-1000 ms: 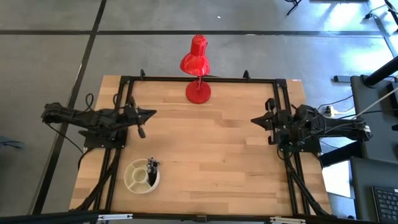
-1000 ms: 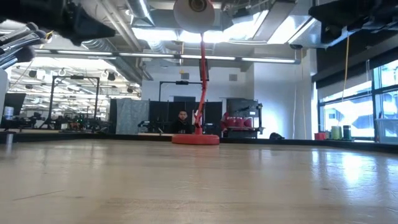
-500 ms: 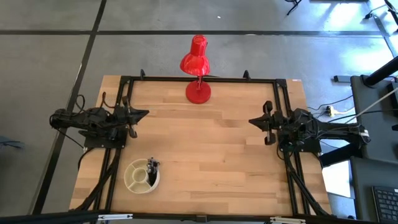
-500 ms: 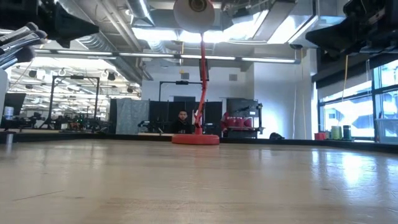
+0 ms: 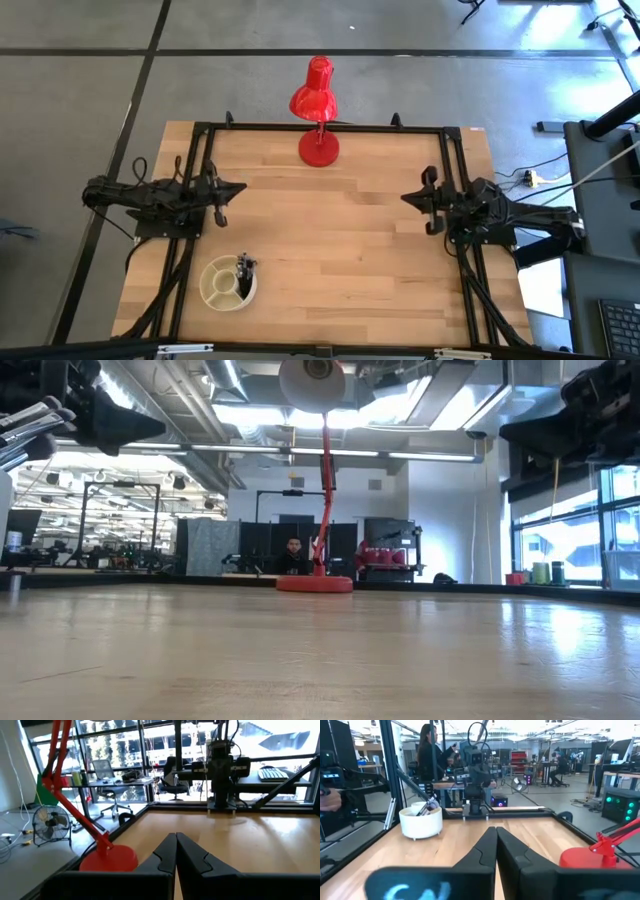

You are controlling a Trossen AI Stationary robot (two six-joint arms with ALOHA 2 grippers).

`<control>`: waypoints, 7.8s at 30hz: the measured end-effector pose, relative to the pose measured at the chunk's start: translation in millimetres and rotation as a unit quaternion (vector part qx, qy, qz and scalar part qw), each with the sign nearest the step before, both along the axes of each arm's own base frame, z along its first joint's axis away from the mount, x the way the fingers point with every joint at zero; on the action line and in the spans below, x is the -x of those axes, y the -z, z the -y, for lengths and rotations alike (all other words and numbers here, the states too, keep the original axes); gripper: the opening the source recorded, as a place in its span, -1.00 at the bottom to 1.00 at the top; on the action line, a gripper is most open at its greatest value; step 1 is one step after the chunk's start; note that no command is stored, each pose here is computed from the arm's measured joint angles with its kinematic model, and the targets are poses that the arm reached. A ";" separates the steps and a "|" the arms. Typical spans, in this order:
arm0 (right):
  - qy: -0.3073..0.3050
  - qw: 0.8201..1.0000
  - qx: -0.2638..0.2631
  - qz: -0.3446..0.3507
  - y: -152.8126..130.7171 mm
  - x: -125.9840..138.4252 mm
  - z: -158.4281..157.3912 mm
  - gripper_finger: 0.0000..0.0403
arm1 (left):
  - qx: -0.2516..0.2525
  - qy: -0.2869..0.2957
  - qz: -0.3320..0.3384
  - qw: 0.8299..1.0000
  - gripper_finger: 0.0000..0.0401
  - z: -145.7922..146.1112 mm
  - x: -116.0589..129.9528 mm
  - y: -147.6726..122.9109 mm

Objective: Put items in baskets/containers
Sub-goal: Return to Home Position

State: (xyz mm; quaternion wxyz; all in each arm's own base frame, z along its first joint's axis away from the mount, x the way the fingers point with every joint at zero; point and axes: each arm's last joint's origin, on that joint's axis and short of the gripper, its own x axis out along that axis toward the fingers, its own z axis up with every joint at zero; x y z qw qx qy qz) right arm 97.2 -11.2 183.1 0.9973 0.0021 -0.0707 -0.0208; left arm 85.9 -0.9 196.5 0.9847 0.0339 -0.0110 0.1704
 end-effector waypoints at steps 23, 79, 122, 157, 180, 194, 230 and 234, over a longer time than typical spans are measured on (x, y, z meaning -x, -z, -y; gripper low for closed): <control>-0.020 0.999 0.026 0.005 2.5 -0.1 1.4 -0.95 | -0.015 0.009 0.012 1.000 -0.98 1.9 -7.5 20.1; 0.013 1.000 -0.015 0.010 2.3 2.9 5.4 -0.95 | -0.030 0.038 -0.018 0.999 -0.98 -2.6 -12.4 25.6; 0.098 0.993 -0.028 -0.058 16.1 1.6 10.7 -0.95 | -0.029 0.008 -0.025 0.999 -0.98 -4.2 -11.9 26.5; 0.098 0.993 -0.029 -0.058 16.0 1.6 10.7 -0.95 | -0.029 0.009 -0.025 0.999 -0.98 -4.2 -11.9 26.5; 0.098 0.993 -0.029 -0.058 15.8 1.7 10.7 -0.95 | -0.029 0.009 -0.025 0.999 -0.98 -4.2 -11.9 26.5; 0.098 0.993 -0.028 -0.058 15.8 1.7 10.7 -0.95 | -0.029 0.009 -0.025 0.999 -0.98 -4.2 -11.9 26.5; 0.098 0.993 -0.028 -0.058 15.8 1.7 10.7 -0.95 | -0.029 0.008 -0.025 0.999 -0.98 -4.2 -11.9 26.5; 0.098 0.993 -0.028 -0.058 15.8 1.7 10.7 -0.95 | -0.029 0.008 -0.025 0.999 -0.98 -4.3 -11.9 26.5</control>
